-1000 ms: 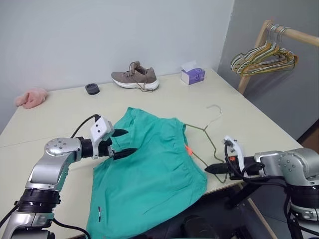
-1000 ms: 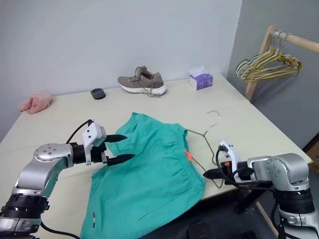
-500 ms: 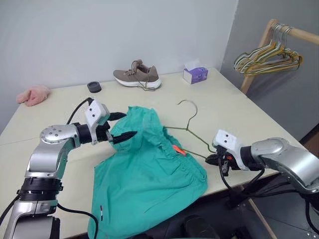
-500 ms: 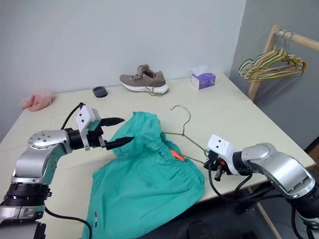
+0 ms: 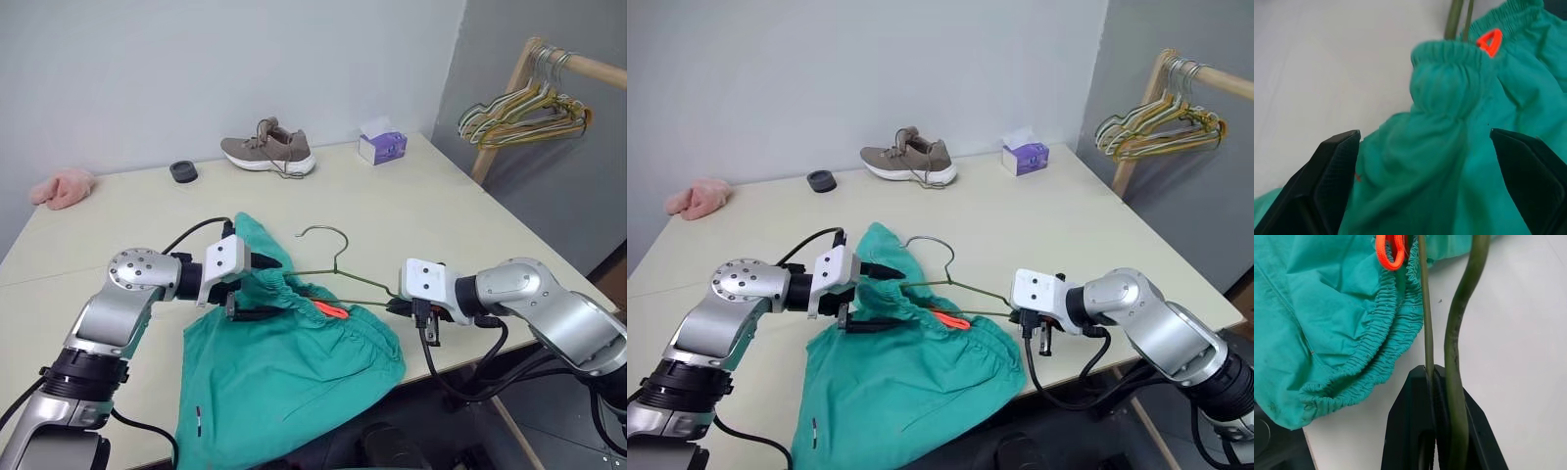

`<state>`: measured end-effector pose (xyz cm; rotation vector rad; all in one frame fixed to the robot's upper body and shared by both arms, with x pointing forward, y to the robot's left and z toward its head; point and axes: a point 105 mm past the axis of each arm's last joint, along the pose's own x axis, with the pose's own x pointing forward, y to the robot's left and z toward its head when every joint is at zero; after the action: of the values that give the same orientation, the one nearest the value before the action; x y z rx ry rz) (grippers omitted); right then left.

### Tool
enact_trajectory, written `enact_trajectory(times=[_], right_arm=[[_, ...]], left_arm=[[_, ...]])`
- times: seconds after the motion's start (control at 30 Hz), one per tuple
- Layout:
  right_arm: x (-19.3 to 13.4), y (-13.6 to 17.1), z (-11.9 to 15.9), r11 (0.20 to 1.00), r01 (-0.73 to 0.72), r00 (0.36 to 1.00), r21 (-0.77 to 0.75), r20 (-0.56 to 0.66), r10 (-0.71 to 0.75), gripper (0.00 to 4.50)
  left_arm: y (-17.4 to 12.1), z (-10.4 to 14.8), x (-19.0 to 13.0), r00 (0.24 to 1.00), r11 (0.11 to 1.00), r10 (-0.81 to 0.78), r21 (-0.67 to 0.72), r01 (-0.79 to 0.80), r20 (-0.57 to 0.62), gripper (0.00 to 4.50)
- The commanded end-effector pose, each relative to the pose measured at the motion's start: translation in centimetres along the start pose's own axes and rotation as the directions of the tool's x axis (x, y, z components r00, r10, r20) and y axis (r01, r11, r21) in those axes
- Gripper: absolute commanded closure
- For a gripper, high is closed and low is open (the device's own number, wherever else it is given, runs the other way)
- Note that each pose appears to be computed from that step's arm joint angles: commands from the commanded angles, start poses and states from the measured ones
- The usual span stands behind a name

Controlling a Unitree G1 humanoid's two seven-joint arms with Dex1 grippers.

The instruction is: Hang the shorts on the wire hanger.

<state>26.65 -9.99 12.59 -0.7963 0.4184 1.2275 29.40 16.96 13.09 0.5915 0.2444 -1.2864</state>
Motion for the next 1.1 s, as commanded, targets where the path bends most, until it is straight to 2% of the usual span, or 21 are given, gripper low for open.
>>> enact_trajectory(times=[0.03, 0.17, 0.53, 0.63, 0.77, 0.9, 1.0, 1.07, 1.1], right_arm=[[-0.9, -0.6, 1.9, 0.995, 0.028, 0.998, -0.093, 0.051, -0.024, 4.50], [-0.9, -0.5, 2.3, 0.993, 0.027, 0.997, -0.113, 0.072, -0.019, 4.50], [-0.7, 0.2, 2.7, 0.981, -0.025, 0.995, -0.194, 0.094, 0.044, 4.50], [-1.0, -0.2, 2.0, 0.979, -0.024, 0.995, -0.203, 0.086, 0.042, 4.50], [-2.5, -1.9, -0.5, 0.970, -0.014, 1.000, -0.241, -0.004, 0.013, 3.43], [-5.5, -3.4, -3.2, 0.972, -0.011, 0.994, -0.233, -0.112, -0.015, 2.00], [-7.2, -3.7, -5.0, 0.983, 0.003, 0.987, -0.181, -0.160, -0.032, 0.95], [-7.6, -2.8, -5.5, 0.997, -0.007, 0.991, -0.078, -0.134, -0.004, 0.29], [-7.5, -2.1, -5.3, 1.000, -0.018, 0.996, -0.006, -0.088, 0.017, 0.29]], left_arm=[[0.4, 0.3, -0.4, 1.000, 1.000, 0.013, 0.025, -0.013, -0.001, 0.01], [0.3, 0.2, -0.3, 1.000, 1.000, 0.008, 0.010, -0.008, 0.004, 0.89], [-0.3, 0.5, 0.1, 1.000, 1.000, -0.011, -0.007, 0.011, 0.026, 4.41], [-0.5, 0.5, 0.0, 1.000, 1.000, -0.022, -0.013, 0.022, 0.021, 4.47], [-0.7, 0.2, -0.3, 0.999, 0.999, -0.031, -0.036, 0.031, 0.011, 4.50], [-0.6, -0.1, -0.6, 1.000, 0.998, -0.013, -0.067, 0.013, 0.009, 4.50], [-0.2, -0.2, -0.7, 1.000, 0.997, 0.016, -0.080, -0.015, 0.013, 4.50], [0.1, -0.1, -0.7, 0.999, 0.996, 0.031, -0.087, -0.029, 0.023, 4.50], [0.3, 0.0, -0.8, 0.999, 0.995, 0.037, -0.092, -0.035, 0.031, 4.50]])
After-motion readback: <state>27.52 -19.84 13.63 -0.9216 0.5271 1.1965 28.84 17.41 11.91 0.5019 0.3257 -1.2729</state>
